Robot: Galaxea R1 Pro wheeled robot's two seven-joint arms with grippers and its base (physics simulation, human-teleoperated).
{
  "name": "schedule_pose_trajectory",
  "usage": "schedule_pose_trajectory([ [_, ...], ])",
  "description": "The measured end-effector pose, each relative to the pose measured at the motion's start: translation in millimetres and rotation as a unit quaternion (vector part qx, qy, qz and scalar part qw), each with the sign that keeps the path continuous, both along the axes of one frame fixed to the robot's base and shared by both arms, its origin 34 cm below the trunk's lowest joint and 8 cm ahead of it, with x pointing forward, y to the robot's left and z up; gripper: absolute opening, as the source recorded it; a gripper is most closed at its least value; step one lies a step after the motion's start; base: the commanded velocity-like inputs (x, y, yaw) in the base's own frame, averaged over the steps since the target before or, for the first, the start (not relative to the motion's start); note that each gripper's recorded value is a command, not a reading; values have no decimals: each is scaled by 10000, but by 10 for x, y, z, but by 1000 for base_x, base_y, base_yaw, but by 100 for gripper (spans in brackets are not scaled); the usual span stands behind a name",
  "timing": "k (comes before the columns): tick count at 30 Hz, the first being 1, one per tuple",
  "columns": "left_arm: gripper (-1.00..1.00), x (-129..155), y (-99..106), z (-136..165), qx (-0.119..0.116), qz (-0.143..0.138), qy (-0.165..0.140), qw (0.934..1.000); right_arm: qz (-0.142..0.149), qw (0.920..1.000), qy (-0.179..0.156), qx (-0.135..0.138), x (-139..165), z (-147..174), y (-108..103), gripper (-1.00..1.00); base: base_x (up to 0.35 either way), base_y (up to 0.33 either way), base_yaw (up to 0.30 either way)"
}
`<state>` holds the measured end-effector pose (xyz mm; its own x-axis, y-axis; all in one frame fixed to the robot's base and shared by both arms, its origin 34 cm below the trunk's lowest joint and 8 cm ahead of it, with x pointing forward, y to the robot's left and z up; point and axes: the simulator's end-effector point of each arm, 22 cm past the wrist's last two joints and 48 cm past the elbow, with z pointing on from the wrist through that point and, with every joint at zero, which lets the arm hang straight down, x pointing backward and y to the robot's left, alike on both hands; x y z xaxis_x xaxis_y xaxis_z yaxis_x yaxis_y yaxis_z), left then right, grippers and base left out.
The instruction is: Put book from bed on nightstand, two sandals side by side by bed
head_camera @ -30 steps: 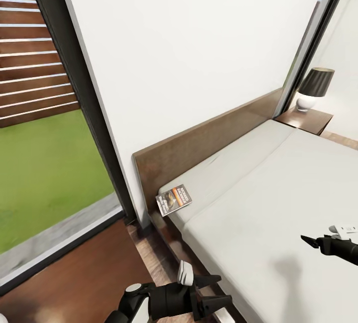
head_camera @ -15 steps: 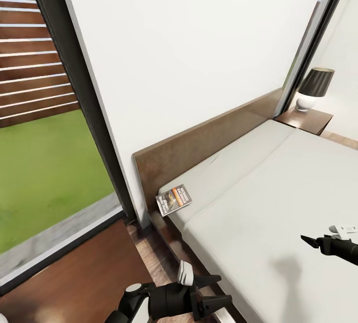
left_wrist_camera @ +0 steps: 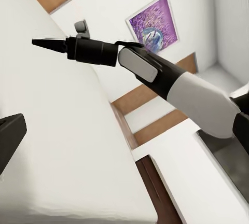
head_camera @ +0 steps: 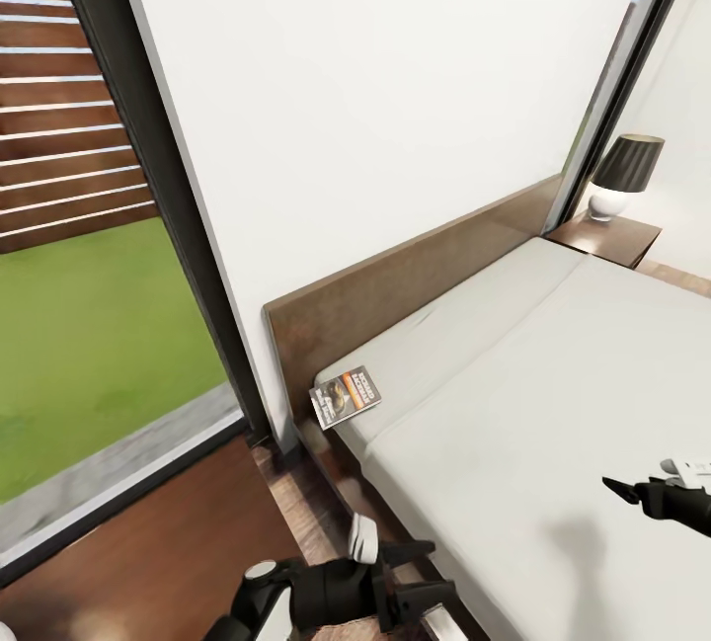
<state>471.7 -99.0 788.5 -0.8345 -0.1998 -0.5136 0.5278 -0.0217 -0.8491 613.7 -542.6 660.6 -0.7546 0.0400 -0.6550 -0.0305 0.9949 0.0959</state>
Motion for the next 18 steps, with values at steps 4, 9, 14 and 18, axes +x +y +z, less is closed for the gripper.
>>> schedule_pose_trajectory([
  [4, 100, 92, 55, 71, -52, 118, -49, 9999, 9, 9999, -138, 24, 70, 86, 22, 100, 0, 0, 0],
  [9, 100, 184, 128, 80, -53, 259, -49, 9996, 33, 9995, -301, 45, 153, 193, 49, 100, 0, 0, 0],
  [14, 100, 267, 203, 67, -41, 398, -37, 9992, 38, 9995, -314, 46, 160, 202, 53, 100, 0, 0, 0],
  [18, 100, 331, 263, 57, -33, 511, -26, 9987, 41, 9995, -322, 45, 165, 208, 55, 100, 0, 0, 1],
])
